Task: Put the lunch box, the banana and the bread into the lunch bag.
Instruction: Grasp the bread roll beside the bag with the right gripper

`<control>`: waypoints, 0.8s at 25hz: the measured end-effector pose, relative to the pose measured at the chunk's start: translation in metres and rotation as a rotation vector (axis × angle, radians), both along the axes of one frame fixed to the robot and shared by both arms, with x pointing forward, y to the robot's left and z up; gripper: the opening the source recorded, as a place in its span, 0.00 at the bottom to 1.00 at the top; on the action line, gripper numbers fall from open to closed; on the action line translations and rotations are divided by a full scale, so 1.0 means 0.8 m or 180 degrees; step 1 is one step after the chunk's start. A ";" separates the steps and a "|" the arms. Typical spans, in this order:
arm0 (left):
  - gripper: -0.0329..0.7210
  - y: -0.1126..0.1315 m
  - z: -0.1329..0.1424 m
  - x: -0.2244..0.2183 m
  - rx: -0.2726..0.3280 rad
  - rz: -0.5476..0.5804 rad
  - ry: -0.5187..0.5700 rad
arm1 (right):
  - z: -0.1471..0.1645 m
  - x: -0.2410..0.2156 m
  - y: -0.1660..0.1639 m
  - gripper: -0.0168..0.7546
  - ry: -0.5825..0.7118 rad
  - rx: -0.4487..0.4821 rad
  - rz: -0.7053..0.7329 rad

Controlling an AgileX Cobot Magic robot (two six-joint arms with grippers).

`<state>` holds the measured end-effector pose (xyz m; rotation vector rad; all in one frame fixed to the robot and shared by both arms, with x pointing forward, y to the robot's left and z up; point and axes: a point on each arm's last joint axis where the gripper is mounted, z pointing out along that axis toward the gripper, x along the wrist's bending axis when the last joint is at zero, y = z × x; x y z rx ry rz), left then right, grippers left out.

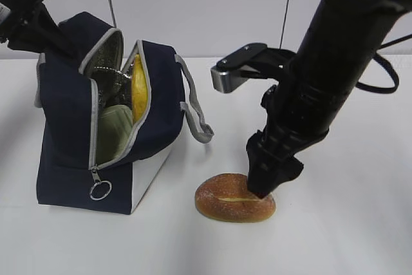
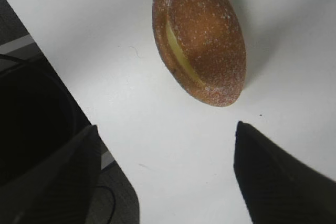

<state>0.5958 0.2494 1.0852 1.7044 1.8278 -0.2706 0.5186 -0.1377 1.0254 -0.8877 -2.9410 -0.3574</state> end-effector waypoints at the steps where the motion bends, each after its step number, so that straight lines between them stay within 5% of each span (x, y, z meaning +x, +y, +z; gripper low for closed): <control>1: 0.04 0.000 0.000 0.000 0.0000 0.0000 0.0000 | -0.007 -0.001 -0.001 0.78 -0.0028 -0.0004 0.0053; 8: 0.04 0.000 0.000 0.000 0.0003 -0.0005 -0.0007 | -0.021 0.013 0.004 0.86 -0.0477 0.0106 0.0314; 20: 0.04 0.000 0.000 0.000 0.0003 -0.0003 -0.0009 | -0.089 0.037 0.021 0.88 -0.0451 0.0123 0.0964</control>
